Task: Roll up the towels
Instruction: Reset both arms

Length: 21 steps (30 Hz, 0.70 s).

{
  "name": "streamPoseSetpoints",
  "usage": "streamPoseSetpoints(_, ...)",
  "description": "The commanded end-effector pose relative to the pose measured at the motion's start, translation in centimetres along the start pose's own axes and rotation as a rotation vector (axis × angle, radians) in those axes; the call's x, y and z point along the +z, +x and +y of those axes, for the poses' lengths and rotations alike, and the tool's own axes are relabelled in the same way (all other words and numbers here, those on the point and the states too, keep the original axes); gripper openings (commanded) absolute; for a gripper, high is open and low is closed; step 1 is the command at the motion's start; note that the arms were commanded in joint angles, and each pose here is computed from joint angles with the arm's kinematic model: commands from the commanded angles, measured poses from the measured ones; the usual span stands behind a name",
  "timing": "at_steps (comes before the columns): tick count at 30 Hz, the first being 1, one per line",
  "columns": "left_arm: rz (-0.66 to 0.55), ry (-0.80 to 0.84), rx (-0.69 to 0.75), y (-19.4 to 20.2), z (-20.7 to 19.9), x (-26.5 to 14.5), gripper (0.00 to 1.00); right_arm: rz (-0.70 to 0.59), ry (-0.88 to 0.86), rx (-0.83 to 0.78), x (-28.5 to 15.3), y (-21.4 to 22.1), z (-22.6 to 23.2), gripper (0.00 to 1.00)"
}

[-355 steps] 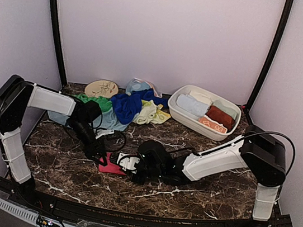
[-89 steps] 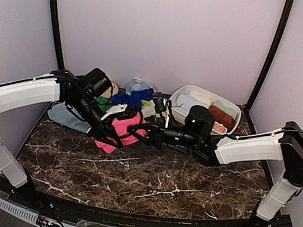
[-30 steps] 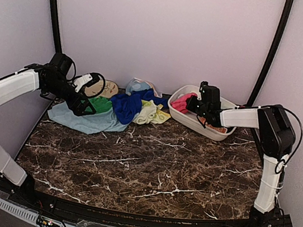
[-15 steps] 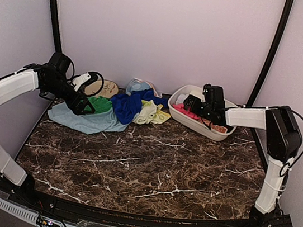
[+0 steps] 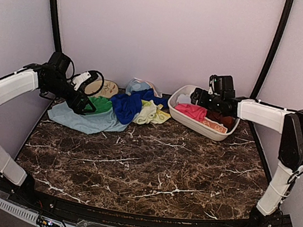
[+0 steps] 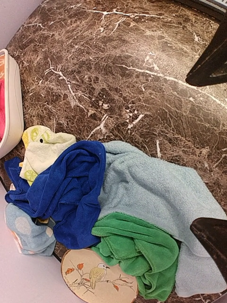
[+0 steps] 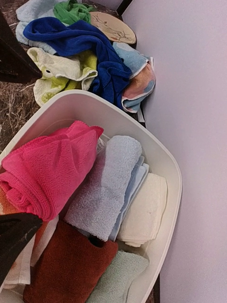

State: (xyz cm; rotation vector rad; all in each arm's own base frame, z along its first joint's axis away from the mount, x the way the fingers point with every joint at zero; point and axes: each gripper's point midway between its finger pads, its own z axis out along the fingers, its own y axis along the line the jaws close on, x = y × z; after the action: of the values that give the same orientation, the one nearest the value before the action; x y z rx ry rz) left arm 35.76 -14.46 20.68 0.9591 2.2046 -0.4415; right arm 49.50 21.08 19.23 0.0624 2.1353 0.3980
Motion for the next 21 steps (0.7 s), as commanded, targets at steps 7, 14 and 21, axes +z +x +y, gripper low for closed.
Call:
streamPoseSetpoints(7,-0.017,-0.020,-0.009,-0.3,0.4,-0.6,0.99,0.189,-0.053,0.077,5.7,4.5,-1.7,0.12)
streamPoseSetpoints(14,-0.019,-0.022,-0.018,-0.4,0.7,-0.4,0.99,0.253,-0.052,0.075,8.1,7.0,-3.1,0.07)
streamPoseSetpoints(21,-0.021,-0.014,-0.027,-0.6,0.6,-0.4,0.99,0.339,-0.096,0.041,10.8,8.8,-2.4,0.04)
